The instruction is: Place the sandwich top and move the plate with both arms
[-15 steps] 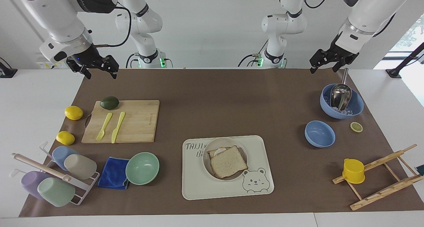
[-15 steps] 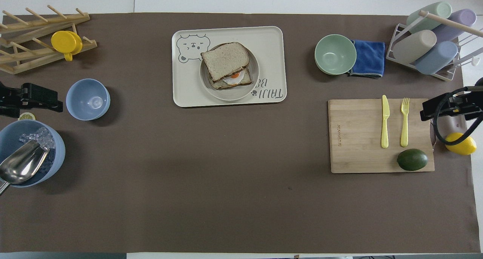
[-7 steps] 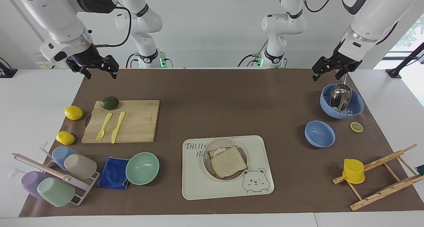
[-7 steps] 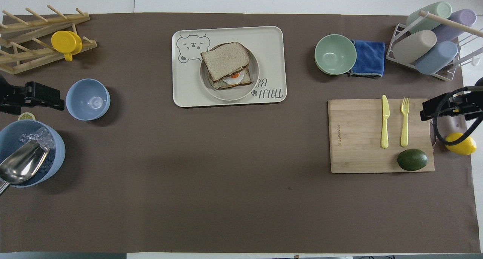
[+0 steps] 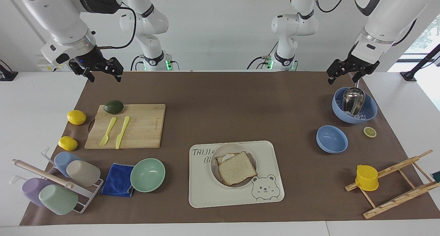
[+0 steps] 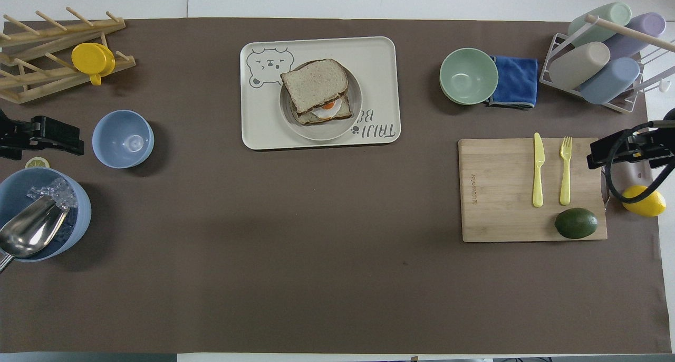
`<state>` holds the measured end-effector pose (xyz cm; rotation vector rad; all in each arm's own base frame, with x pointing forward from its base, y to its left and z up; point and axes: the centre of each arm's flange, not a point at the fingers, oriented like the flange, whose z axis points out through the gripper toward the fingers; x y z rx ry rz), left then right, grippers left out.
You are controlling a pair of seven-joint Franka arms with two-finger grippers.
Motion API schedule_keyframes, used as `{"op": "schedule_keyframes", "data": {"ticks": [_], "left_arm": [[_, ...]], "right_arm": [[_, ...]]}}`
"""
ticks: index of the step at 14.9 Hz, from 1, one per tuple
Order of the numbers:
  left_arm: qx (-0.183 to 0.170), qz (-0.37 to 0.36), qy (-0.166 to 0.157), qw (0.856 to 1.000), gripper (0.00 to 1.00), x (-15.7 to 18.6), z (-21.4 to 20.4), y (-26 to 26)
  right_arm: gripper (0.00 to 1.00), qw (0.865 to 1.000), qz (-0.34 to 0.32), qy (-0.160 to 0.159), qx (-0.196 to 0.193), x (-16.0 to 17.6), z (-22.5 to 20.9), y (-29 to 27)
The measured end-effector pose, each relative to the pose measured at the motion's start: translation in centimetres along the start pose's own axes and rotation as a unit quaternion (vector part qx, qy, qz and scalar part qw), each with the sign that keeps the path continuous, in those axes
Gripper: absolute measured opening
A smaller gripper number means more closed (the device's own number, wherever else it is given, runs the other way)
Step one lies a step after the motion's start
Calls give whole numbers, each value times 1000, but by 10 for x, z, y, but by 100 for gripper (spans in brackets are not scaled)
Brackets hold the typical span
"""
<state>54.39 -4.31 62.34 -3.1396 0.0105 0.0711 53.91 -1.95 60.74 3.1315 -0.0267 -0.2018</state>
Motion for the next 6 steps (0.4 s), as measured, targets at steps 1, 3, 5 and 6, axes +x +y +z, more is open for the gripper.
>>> {"op": "schedule_keyframes", "data": {"ticks": [1, 3, 5, 6], "left_arm": [[-2, 0, 0, 1000, 100, 0, 0, 0], [-3, 0, 0, 1000, 100, 0, 0, 1], [-3, 0, 0, 1000, 100, 0, 0, 0], [-3, 0, 1, 1000, 100, 0, 0, 0]], "right_arm": [[100, 1000, 0, 0, 0, 0, 0, 0], [100, 1000, 0, 0, 0, 0, 0, 0], [100, 1000, 0, 0, 0, 0, 0, 0], [100, 1000, 0, 0, 0, 0, 0, 0]]}}
